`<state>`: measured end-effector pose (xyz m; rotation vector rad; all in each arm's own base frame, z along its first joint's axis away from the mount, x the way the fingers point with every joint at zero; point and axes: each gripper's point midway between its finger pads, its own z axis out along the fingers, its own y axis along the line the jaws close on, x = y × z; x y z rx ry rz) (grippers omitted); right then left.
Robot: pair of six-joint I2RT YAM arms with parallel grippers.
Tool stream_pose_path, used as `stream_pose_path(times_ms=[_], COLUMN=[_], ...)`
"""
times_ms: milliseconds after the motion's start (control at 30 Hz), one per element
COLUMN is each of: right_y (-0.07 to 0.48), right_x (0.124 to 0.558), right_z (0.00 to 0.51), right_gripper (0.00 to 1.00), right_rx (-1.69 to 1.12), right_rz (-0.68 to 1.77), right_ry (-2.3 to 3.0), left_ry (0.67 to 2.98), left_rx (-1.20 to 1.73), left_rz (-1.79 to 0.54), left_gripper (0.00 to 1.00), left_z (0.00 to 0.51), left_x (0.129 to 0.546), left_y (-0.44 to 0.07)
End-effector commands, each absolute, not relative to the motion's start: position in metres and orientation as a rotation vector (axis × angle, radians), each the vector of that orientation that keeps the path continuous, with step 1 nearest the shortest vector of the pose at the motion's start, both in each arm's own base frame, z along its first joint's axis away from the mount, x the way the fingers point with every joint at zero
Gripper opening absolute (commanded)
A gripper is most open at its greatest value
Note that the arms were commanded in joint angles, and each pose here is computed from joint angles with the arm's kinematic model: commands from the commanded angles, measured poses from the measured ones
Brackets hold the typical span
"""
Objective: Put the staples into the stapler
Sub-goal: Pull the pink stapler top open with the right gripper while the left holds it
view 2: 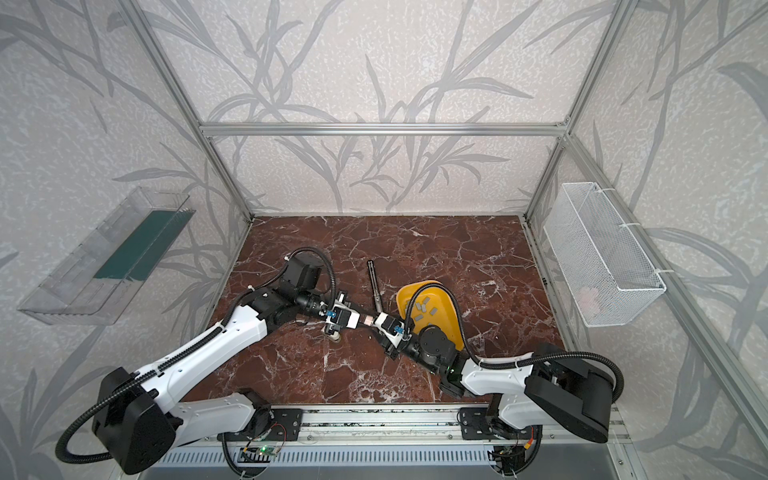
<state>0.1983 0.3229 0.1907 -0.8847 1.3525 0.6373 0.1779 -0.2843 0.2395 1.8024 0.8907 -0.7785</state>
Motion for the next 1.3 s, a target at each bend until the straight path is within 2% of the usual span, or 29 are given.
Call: stream_pose_path(times_ms=[0,633,767,967,1000,1033,1100,1200,1267], right_y=[0.327,0.329,0.328,0.326,0.326,0.326,0.325,0.321,0.319], right_x=[0.196,0.192,0.192,0.194,0.195,0.196,0.2,0.21,0.216], right_z=[0.211,0.21,0.211,0.212,0.213,0.214,0.216,0.216,0.215], right_gripper=[0.4,0.43,0.34,0.06,0.01,0.0,0.0,0.0,0.0], right_rx=[-0.87,-0.878,-0.872,-0.841,-0.83,-0.82,-0.782,-0.699,-0.653], right_rz=[0.659,0.69,0.693,0.702,0.71,0.718,0.734,0.742,0.734], right_ry=[1.303,1.289,1.289,1.304,1.314,1.326,1.372,1.482,1.554], left_ry=[0.832,0.832,0.84,0.873,0.88,0.89,0.915,0.942,0.959], left_rx=[1.803,1.813,1.814,1.791,1.781,1.764,1.725,1.662,1.612], left_rz=[-0.822,-0.854,-0.853,-0.787,-0.772,-0.758,-0.741,-0.664,-0.608], left_gripper=[0.0,0.0,0.0,0.0,0.02,0.09,0.25,0.42,0.47], left_z=[0.25,0.248,0.246,0.247,0.248,0.249,0.253,0.26,0.265], left_x=[0.171,0.167,0.168,0.178,0.181,0.184,0.189,0.203,0.214], left_y=[-0.288,-0.291,-0.291,-0.291,-0.291,-0.291,-0.291,-0.288,-0.283])
